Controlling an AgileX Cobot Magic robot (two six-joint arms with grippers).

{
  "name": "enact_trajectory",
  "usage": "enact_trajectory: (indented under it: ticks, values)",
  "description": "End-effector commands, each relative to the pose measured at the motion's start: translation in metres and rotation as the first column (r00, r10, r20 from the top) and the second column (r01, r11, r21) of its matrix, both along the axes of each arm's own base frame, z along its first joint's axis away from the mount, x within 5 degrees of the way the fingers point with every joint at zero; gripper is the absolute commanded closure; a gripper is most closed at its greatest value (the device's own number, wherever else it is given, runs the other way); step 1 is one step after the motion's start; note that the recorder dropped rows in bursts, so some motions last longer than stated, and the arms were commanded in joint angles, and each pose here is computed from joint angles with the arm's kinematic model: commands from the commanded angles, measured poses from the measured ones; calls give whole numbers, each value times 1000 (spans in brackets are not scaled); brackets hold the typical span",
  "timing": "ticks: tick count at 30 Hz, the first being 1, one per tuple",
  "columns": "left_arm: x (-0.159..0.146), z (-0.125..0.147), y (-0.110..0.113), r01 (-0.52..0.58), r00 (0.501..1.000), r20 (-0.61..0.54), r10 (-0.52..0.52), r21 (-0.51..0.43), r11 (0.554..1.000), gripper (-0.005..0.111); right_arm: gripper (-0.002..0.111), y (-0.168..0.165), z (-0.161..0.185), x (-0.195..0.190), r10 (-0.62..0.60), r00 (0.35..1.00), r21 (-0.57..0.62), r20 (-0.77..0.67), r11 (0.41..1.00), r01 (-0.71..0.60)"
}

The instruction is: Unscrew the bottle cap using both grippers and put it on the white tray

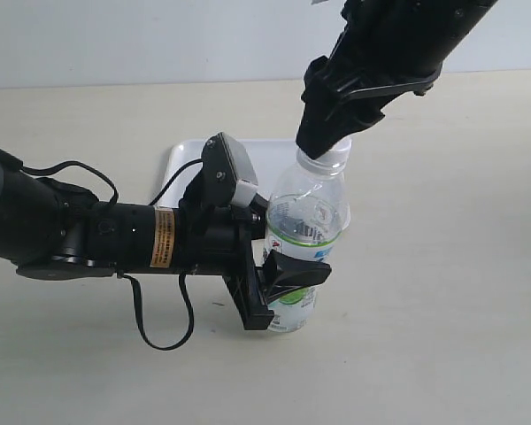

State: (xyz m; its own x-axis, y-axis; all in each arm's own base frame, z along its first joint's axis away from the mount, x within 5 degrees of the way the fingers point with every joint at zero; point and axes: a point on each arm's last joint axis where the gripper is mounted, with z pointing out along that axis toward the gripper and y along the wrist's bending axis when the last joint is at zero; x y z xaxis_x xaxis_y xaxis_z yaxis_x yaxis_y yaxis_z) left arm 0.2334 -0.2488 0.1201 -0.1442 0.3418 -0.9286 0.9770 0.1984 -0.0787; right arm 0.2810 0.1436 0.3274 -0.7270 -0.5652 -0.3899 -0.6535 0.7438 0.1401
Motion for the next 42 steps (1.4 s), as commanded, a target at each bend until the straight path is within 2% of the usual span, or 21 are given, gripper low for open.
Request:
enact_trajectory:
  ticks: [1,9,15,31,39,40,41,42]
  values:
    - [-2,6,0,9,1000,12,-8,-27,1000,107,45,2,0,0,-3,1000,21,-4,1000,4]
    - [-2,6,0,9,1000,12,-8,-27,1000,107,49,2,0,-1,0,1000,18,-17,1000,0]
    - [-2,6,0,9,1000,12,-8,-27,1000,107,49,3,-11,0,15,996,-10,-91,1000,-16]
    - [-2,6,0,9,1000,12,-8,-27,1000,107,50,3,-5,0,12,999,8,-41,1000,-11]
    - [-2,6,0,9,1000,12,-8,-27,1000,107,83,3,-5,0,11,999,11,-40,1000,-10]
    - [-2,6,0,9,1000,12,-8,-27,1000,107,92,3,-5,0,12,999,11,-39,1000,-12]
    - [-2,6,0,9,1000,12,-8,-27,1000,107,96,3,-5,0,20,999,9,-36,1000,-20]
    - [-2,6,0,9,1000,12,-8,-27,1000,107,108,3,-5,0,44,999,5,-26,999,-44]
